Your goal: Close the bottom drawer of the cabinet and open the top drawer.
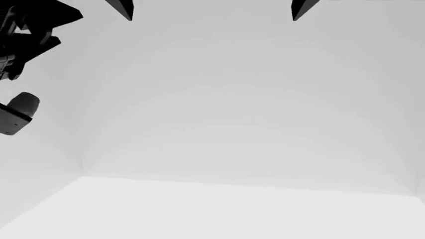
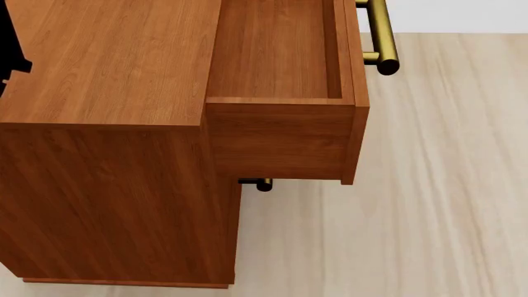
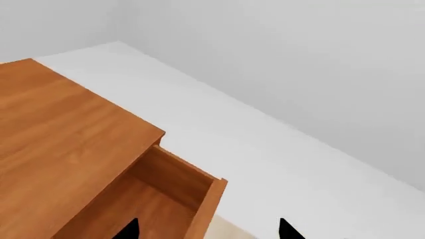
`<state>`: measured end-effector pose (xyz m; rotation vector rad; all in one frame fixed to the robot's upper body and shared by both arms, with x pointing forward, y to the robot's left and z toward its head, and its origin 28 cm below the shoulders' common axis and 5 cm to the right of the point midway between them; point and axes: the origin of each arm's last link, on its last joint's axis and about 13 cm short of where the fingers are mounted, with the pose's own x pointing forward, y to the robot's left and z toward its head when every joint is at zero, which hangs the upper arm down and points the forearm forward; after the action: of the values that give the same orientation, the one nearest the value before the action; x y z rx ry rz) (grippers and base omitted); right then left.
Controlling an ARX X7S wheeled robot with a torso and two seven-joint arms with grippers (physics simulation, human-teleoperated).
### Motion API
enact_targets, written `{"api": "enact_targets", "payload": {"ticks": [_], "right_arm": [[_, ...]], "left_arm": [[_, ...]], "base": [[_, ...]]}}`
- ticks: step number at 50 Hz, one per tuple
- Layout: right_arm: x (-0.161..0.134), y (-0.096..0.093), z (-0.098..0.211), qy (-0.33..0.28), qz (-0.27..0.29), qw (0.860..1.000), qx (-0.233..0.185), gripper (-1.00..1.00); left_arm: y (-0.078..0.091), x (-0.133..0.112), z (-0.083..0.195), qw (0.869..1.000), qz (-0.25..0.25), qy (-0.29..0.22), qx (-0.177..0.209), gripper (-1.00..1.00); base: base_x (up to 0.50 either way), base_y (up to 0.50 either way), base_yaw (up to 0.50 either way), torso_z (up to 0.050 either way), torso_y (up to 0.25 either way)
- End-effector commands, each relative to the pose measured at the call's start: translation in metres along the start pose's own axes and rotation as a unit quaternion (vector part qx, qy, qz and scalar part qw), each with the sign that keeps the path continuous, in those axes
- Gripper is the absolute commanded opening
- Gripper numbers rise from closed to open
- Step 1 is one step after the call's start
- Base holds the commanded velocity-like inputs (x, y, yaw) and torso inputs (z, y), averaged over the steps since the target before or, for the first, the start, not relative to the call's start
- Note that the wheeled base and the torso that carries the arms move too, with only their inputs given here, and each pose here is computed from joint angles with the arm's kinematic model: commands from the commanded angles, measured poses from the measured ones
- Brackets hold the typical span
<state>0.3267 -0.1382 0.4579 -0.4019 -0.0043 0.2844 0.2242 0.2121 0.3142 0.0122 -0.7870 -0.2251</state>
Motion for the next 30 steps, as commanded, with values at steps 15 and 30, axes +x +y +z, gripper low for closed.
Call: {"api": "enact_targets", "payload": {"ticks": [15, 30], "right_arm": [[0.028, 0.011, 0.022, 0.076, 0.041, 0.991, -0.098, 1.0], [0.042, 0.018, 0.022, 0.104, 0.058, 0.985, -0.126, 1.0]], "left_arm": [[0.005, -0.003, -0.006, 1.0, 0.009, 0.003, -0.004, 1.0], [0.007, -0.003, -0.008, 1.0, 0.012, 0.003, -0.006, 1.0]], "base": [[0.0, 0.0, 0.0, 0.0, 0.0], [0.0, 0.0, 0.0, 0.0, 0.0]]}}
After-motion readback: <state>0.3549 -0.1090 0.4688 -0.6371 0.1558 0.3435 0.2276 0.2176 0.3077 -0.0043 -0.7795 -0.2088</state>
